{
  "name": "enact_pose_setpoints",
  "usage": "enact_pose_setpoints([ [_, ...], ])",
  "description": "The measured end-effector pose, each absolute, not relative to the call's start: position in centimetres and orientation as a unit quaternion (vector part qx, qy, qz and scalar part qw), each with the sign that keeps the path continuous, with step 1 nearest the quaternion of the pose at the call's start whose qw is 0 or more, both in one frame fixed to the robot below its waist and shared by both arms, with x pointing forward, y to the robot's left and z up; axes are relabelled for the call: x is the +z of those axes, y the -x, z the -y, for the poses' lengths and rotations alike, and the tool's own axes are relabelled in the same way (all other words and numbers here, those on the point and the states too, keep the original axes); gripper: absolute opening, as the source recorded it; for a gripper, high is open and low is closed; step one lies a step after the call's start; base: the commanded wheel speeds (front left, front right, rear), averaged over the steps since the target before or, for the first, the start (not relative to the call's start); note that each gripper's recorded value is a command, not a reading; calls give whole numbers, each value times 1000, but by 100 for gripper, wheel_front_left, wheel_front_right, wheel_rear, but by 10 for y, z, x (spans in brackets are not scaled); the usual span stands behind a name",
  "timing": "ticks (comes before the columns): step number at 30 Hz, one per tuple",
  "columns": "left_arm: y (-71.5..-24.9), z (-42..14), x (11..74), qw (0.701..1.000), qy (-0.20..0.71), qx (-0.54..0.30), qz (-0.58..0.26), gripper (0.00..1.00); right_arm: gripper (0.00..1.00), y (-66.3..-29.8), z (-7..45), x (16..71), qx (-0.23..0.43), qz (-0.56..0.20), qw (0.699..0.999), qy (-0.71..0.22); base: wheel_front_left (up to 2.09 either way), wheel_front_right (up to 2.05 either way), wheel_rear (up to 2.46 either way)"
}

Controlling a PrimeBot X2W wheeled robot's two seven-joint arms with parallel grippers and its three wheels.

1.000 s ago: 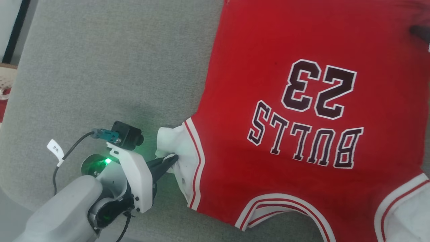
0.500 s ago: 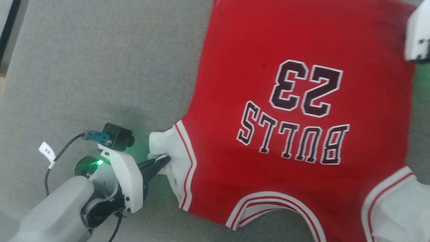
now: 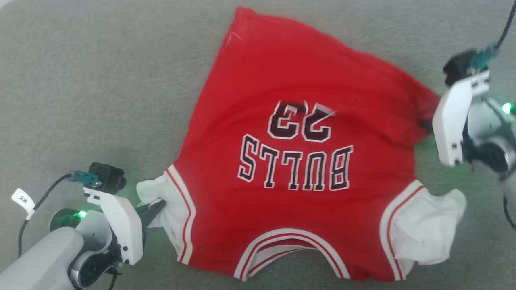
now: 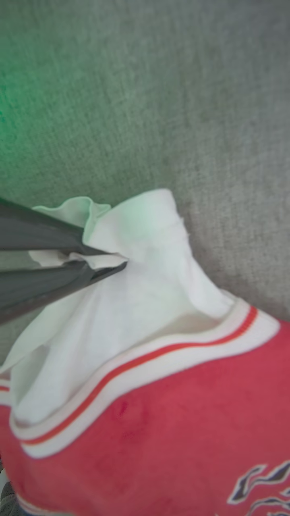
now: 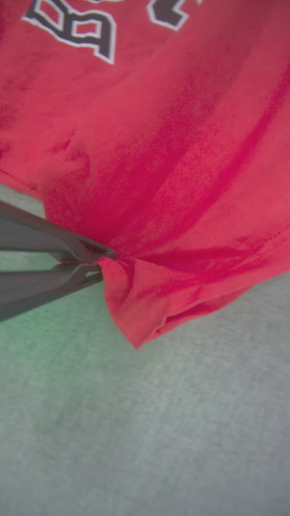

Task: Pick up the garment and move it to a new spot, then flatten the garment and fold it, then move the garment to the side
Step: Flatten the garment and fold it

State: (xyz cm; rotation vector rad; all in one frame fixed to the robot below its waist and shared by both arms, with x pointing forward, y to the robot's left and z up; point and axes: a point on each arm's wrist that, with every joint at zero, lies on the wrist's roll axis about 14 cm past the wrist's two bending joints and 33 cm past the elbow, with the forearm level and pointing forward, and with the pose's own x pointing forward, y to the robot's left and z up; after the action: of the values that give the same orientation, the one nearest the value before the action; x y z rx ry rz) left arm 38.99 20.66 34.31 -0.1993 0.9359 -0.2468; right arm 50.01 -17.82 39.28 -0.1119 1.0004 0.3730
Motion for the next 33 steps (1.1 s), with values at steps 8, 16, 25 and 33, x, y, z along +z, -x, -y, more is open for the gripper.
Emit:
enact_pose_setpoints([
  [8, -404, -196, 356, 888, 84, -129, -433, 0, 0, -428, 190, 390, 177, -490, 854, 3, 0, 0, 0],
  [16, -407, -194, 357, 889, 87, -131, -430, 0, 0, -387, 192, 367, 135, -501, 854, -51, 0, 0, 0],
  [25, -406, -196, 357, 889, 90, -128, -431, 0, 79, -386, 187, 357, 119, -496, 858, -61, 0, 0, 0],
  [33, -404, -196, 363, 892, 89, -127, -424, 0, 100, -389, 181, 380, 134, -465, 874, -46, 0, 0, 0],
])
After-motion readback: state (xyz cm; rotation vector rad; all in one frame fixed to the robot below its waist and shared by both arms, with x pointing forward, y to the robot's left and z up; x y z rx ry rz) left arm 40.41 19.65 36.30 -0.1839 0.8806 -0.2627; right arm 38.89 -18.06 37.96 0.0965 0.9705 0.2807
